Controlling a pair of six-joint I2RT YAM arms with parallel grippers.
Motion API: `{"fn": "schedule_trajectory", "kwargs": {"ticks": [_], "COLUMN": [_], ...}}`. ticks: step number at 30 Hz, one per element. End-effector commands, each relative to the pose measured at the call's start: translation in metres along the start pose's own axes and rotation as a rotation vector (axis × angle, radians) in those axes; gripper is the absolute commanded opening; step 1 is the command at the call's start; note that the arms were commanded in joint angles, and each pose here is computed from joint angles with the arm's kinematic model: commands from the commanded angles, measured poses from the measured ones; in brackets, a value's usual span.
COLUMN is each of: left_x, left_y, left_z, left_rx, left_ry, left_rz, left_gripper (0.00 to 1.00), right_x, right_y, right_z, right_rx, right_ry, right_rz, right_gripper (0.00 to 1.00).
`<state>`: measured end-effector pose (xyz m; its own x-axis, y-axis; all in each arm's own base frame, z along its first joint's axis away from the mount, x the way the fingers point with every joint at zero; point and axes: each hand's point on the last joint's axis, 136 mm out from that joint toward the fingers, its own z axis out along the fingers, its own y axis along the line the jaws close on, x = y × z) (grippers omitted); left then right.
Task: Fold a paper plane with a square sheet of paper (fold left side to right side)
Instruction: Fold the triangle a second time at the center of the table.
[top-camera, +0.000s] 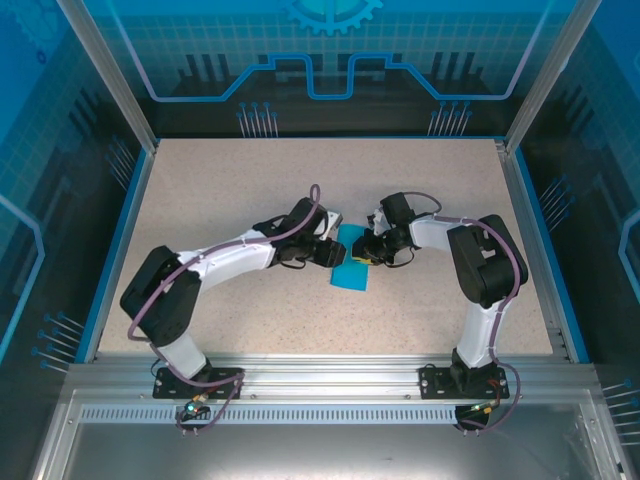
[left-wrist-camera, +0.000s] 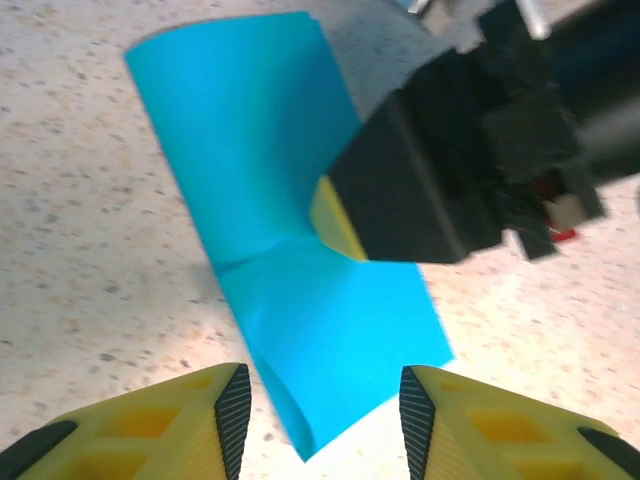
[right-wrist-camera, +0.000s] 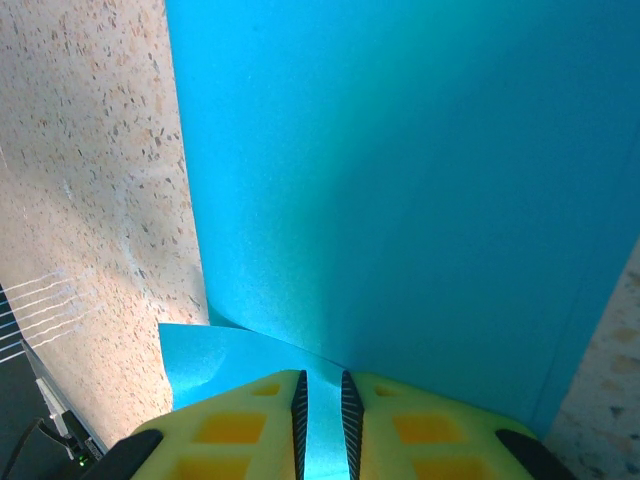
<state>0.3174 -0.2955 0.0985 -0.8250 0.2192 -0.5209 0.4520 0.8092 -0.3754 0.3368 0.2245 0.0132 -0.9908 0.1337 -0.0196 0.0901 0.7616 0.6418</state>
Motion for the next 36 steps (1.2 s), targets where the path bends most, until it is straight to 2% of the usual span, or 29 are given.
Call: {"fn": "schedule_trajectory", "kwargs": {"ticks": [1, 5, 10, 19, 36], "left_x": [0.017, 0.024, 0.032, 0.049, 0.058], "left_y": [-0.026, -0.046, -0.060, -0.032, -0.009], "left_z": [0.006, 0.017, 0.033, 0.052, 0.060], "left_rx": [0.179, 0.282, 0.324, 0.191, 0.116], "left_ry": [0.043, 0.069, 0.124, 0.176, 0.185], "left_rz": [-0.063, -0.072, -0.065, -0.063, -0.088], "left_gripper": [0.47, 0.47, 0.48, 0.48, 0.47], "right_x": [0.013, 0.013, 0.013, 0.013, 0.014], "right_y": [-0.028, -0.028, -0.027, -0.027, -0.028], "right_z": [0.011, 0.011, 0.010, 0.009, 0.009], "right_rx": [0.090, 0.090, 0.091, 0.091, 0.094], "right_ry": [0.043, 0.044, 0.043, 0.043, 0.046], "right_rz": [0.045, 0.046, 0.044, 0.044, 0.041], "right_gripper": [0.21, 0.21, 0.21, 0.21, 0.21]}}
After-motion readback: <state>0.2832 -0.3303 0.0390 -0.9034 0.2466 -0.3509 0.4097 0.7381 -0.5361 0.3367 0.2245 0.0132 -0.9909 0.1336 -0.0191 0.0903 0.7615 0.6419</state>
